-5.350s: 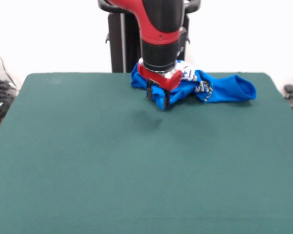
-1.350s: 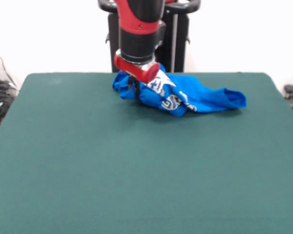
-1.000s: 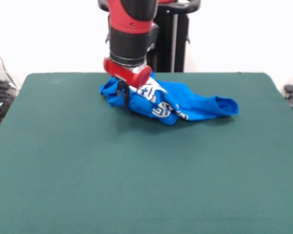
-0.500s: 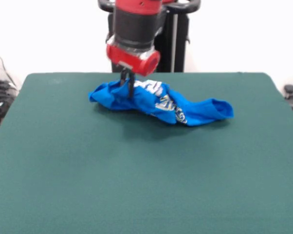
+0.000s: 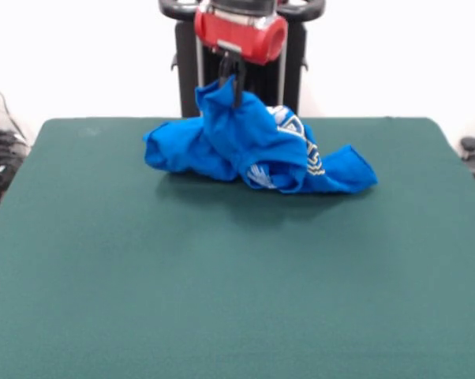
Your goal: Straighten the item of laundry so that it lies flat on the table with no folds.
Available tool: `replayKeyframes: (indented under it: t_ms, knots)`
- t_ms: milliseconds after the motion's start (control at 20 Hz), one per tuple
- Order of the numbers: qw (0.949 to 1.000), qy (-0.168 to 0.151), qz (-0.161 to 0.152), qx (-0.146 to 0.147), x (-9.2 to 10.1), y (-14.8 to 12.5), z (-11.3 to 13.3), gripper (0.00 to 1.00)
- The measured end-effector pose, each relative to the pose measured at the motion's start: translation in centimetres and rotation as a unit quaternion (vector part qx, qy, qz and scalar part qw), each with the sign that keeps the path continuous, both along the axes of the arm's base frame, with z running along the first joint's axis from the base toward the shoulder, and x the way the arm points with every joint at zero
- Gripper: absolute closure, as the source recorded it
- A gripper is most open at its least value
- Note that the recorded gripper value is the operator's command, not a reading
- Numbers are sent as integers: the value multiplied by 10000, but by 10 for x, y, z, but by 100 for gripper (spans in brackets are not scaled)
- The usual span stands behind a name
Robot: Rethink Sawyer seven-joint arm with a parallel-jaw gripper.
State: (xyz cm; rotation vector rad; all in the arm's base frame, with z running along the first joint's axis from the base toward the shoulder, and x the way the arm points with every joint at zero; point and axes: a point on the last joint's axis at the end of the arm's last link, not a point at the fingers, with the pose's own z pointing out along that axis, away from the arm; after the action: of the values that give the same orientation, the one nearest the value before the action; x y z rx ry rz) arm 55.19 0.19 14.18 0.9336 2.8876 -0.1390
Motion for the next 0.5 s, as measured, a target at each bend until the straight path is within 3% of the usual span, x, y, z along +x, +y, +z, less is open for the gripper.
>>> replayKeyframes:
  t_ms: [200,500]
  knots:
    - [10000,23,-75,56,-24,4,14,100]
    - [9999,40,-102,85,-27,2,19,100]
